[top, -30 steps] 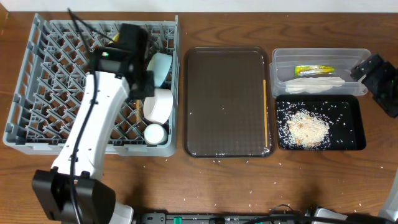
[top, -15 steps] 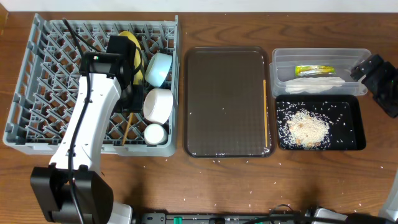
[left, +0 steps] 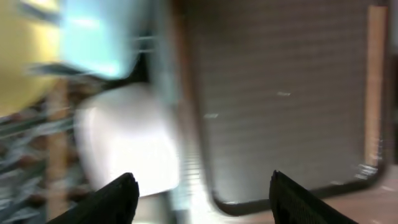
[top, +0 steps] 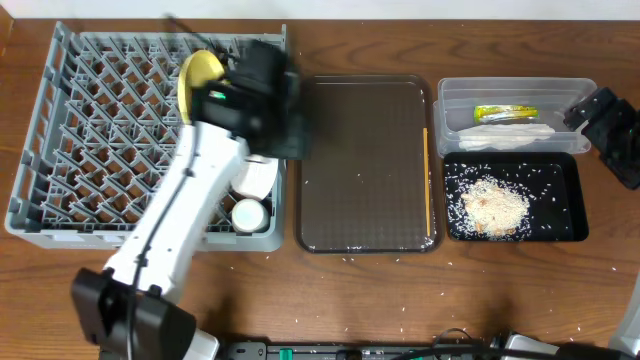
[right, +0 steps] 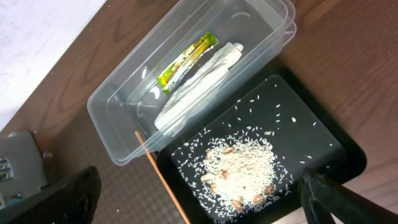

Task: Sort waste into correct bins and load items into the dishwasher
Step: 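Insert the chopstick into the dish rack and release, then grasp the second wooden chopstick on the tray with left gripper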

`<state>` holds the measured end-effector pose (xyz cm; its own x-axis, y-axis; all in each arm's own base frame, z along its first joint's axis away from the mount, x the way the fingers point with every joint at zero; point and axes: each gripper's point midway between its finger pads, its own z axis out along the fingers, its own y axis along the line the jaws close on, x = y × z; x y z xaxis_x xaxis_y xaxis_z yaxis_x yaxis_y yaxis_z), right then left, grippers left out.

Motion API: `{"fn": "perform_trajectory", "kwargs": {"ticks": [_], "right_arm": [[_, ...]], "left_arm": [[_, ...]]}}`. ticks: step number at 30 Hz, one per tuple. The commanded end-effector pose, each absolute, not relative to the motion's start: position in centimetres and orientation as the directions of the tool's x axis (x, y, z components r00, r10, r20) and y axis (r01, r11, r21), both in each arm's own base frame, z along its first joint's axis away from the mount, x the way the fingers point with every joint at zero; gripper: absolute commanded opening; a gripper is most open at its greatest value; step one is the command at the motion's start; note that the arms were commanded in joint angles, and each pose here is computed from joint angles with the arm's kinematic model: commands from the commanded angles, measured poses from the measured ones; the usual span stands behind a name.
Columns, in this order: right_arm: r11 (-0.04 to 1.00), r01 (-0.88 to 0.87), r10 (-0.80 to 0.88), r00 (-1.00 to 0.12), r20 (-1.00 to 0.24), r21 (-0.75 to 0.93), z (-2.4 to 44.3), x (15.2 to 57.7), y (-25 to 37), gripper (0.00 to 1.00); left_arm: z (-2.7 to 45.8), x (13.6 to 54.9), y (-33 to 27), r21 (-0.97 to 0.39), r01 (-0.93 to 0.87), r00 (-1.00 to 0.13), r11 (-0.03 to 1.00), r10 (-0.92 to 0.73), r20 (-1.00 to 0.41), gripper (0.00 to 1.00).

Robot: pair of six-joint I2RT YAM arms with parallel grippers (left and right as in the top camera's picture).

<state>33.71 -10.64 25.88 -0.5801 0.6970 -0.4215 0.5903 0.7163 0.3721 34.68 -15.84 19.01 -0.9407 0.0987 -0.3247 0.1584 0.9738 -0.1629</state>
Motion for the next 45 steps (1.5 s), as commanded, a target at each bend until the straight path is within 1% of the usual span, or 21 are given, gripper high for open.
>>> {"fn": "perform_trajectory", "kwargs": {"ticks": [1,4,9,12,16,18,22,27,32,36,38,39,40,41,43,44,45], "right_arm": [[0.709,0.595,0.705,-0.574,-0.418,0.379,25.9,33.6,-10.7,0.99],[0.709,0.595,0.704,-0.574,-0.417,0.379,25.9,33.6,-10.7,0.99],[0.709,0.595,0.704,-0.574,-0.417,0.379,25.9,33.6,-10.7,0.99],[0.709,0.595,0.704,-0.574,-0.417,0.379,25.9,33.6,-10.7,0.99],[0.709,0.595,0.704,-0.574,-0.417,0.378,25.9,33.6,-10.6,0.99],[0.709,0.595,0.704,-0.574,-0.417,0.379,25.9,33.6,-10.7,0.99],[0.709,0.595,0.705,-0.574,-0.417,0.379,25.9,33.6,-10.7,0.99],[0.709,0.595,0.704,-0.574,-0.417,0.379,25.9,33.6,-10.7,0.99],[0.709,0.595,0.704,-0.574,-0.417,0.379,25.9,33.6,-10.6,0.99],[0.709,0.595,0.704,-0.574,-0.418,0.379,25.9,33.6,-10.7,0.99],[0.709,0.595,0.704,-0.574,-0.417,0.379,25.9,33.6,-10.7,0.99],[0.709,0.595,0.704,-0.574,-0.417,0.379,25.9,33.6,-10.7,0.99],[0.709,0.595,0.704,-0.574,-0.417,0.379,25.9,33.6,-10.7,0.99],[0.709,0.595,0.705,-0.574,-0.417,0.379,25.9,33.6,-10.7,0.99],[0.709,0.595,0.704,-0.574,-0.418,0.379,25.9,33.6,-10.7,0.99],[0.709,0.595,0.705,-0.574,-0.417,0.379,25.9,33.6,-10.7,0.99],[0.709,0.595,0.704,-0.574,-0.418,0.379,25.9,33.6,-10.7,0.99]], "left_arm": [[16.0,32.5,-21.1,-0.221,0.104,-0.973,0.97,0.053,-0.224,0.69],[13.8,32.2,-25.4,-0.226,0.124,-0.972,0.966,0.073,-0.221,0.68],[9.4,33.0,-32.0,-0.232,0.18,-0.951,0.956,0.11,-0.288,0.69],[7.1,33.0,-34.2,-0.225,0.216,-0.941,0.95,0.141,-0.307,0.69],[5.1,33.1,-36.4,-0.231,0.249,-0.93,0.941,0.165,-0.33,0.68],[4.4,33.5,-37.1,-0.214,0.259,-0.916,0.942,0.169,-0.365,0.68],[3.5,34.3,-38.0,-0.17,0.273,-0.885,0.947,0.178,-0.43,0.68],[2.0,34.2,-39.3,-0.074,0.35,-0.827,0.934,0.271,-0.492,0.67],[0.2,33.7,-39.8,0.013,0.377,-0.792,0.926,0.329,-0.514,0.67],[-0.5,33.7,-39.6,0.028,0.374,-0.794,0.927,0.335,-0.508,0.66],[-0.7,33.6,-39.6,0.031,0.374,-0.795,0.927,0.338,-0.504,0.6],[-0.9,33.6,-39.5,0.036,0.372,-0.795,0.927,0.339,-0.503,0.59],[-1.4,33.8,-38.8,0.069,0.361,-0.795,0.93,0.345,-0.498,0.52],[-1.7,33.8,-38.5,0.088,0.354,-0.796,0.931,0.35,-0.495,0.49],[-2.5,34.0,-37.2,0.124,0.302,-0.814,0.945,0.323,-0.482,0.48],[-2.8,34.2,-36.6,0.118,0.269,-0.831,0.956,0.292,-0.473,0.48],[-2.9,34.3,-36.0,0.115,0.242,-0.843,0.964,0.267,-0.467,0.46]]}}
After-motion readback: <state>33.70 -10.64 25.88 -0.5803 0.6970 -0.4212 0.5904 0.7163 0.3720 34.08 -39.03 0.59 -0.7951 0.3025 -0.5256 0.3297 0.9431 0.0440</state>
